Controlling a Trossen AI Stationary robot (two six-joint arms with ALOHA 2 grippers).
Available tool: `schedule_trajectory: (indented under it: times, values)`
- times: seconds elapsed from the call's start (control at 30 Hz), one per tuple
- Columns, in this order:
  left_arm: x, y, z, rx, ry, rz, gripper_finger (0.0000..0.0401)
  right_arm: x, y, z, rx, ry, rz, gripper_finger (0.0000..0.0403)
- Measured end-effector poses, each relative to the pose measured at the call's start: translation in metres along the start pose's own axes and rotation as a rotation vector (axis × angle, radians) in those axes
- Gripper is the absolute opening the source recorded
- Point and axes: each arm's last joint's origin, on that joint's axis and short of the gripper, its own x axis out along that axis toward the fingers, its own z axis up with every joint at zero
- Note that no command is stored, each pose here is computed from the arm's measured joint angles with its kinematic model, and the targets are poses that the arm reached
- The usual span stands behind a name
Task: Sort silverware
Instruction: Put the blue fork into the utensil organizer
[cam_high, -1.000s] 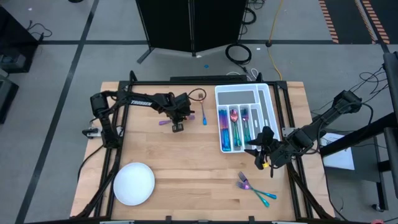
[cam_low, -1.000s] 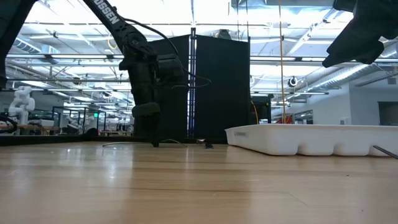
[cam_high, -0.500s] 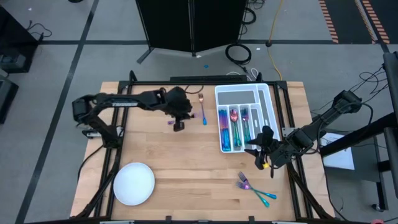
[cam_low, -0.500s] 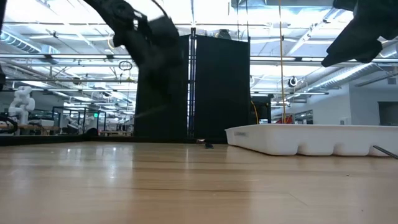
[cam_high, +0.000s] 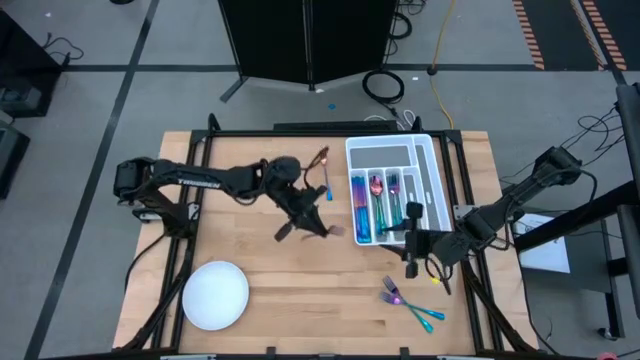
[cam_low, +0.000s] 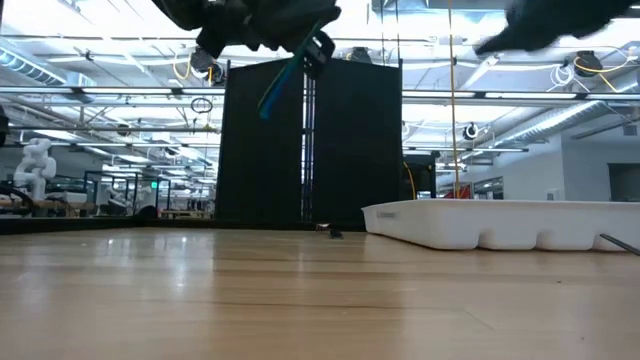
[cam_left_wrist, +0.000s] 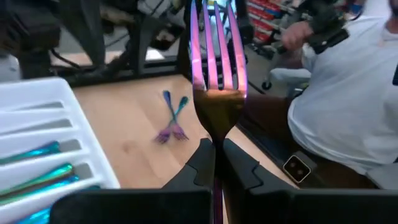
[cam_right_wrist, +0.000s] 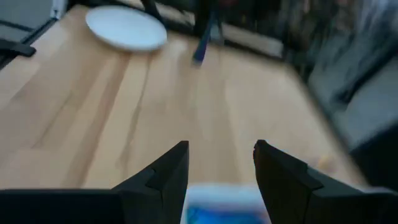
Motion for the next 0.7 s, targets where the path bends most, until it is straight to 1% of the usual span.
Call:
schedule_trajectory:
  times: [0.1,0.17,0.27,0.33,0.4,0.47,0.57,0.7]
  values:
    - [0.016,-0.007,-0.001,0.003,0.001,0.037,0.0008,0.0,0.0,0.017,-0.186,-0.134,-0.015,0.0167]
    - [0.028,-0.01,-0.002,0.018,-0.013,0.07,0.0009,-0.002,-0.001,0.03,-0.23,-0.243,-0.034,0.0167]
    - [0.046,-0.012,-0.007,0.054,-0.04,0.059,0.001,-0.007,-0.003,0.045,-0.27,-0.366,-0.063,0.0167]
    - [0.054,-0.011,-0.01,0.044,-0.063,0.049,0.001,-0.008,-0.003,0.048,-0.351,-0.403,-0.055,0.0167]
    - [0.062,-0.007,-0.012,0.034,-0.104,0.055,0.001,-0.007,-0.002,0.048,-0.415,-0.426,-0.008,0.0167]
    - [0.065,-0.005,-0.014,0.018,-0.117,0.056,0.001,-0.007,0.0,0.048,-0.455,-0.448,0.044,0.0167]
    - [0.069,-0.002,-0.017,0.03,-0.135,0.057,0.0011,-0.003,0.003,0.046,-0.498,-0.448,0.069,0.0167]
    - [0.069,-0.002,-0.016,0.042,-0.146,0.057,0.0011,0.008,0.003,0.047,-0.492,-0.443,0.038,0.0167]
